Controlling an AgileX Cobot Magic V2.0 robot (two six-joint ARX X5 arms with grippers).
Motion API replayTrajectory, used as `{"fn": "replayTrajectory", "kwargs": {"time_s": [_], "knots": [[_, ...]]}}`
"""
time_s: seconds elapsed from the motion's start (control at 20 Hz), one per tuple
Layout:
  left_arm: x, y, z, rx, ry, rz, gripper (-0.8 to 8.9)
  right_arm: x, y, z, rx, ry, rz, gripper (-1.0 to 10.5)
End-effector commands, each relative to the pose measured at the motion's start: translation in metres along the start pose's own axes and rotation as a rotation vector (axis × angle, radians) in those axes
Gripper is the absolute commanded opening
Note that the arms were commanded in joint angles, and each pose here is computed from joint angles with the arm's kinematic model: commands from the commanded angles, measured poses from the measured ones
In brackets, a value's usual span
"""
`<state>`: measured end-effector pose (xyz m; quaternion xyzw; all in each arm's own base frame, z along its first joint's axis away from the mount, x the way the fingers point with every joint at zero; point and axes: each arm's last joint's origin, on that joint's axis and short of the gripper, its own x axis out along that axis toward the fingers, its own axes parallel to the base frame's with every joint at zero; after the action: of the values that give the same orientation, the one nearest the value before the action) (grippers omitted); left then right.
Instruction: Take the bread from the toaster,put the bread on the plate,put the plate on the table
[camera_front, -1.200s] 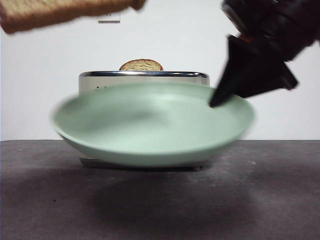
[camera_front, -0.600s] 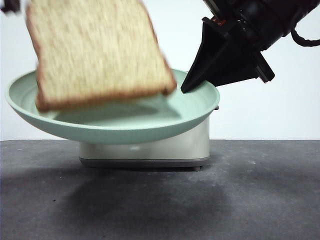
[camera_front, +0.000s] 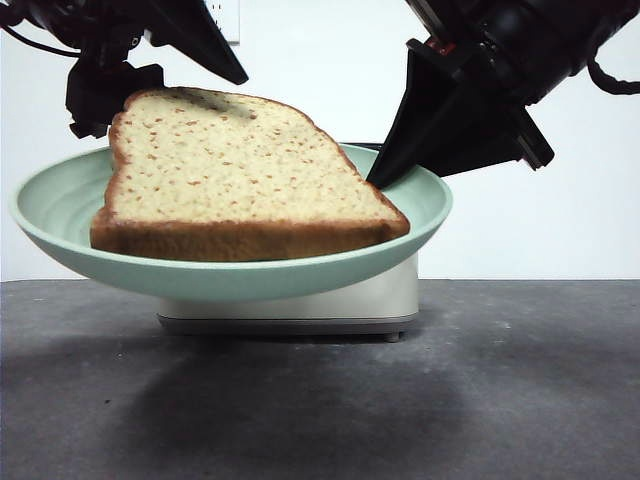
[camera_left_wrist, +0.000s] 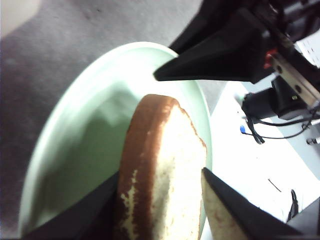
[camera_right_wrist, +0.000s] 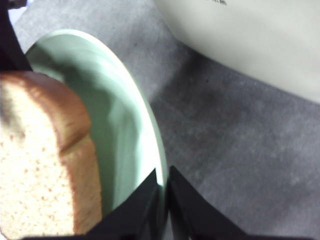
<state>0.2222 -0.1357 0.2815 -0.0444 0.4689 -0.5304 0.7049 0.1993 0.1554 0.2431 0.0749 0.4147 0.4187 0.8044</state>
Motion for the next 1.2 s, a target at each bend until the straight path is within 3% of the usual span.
{"fn": "replayTrajectory", "kwargs": {"time_s": [0.05,0.4,0.75,1.2], "knots": [[-0.005,-0.007,0.011,0.051,-0.021,-0.002,2.6,0.0,0.002,0.003,0.011,-0.004,0.01,0.0],[-0.019,-0.036,0.031,0.164,-0.025,0.15,2.6,0.0,0.002,0.001,0.02,0.014,0.005,0.0],[-0.057,-0.071,0.041,0.246,-0.118,0.201,2.59,0.005,-0.002,0.0,0.029,0.024,-0.033,0.0],[-0.129,-0.134,0.01,0.365,-0.337,0.325,2.58,0.052,-0.044,-0.005,0.114,0.101,-0.113,0.0]]}}
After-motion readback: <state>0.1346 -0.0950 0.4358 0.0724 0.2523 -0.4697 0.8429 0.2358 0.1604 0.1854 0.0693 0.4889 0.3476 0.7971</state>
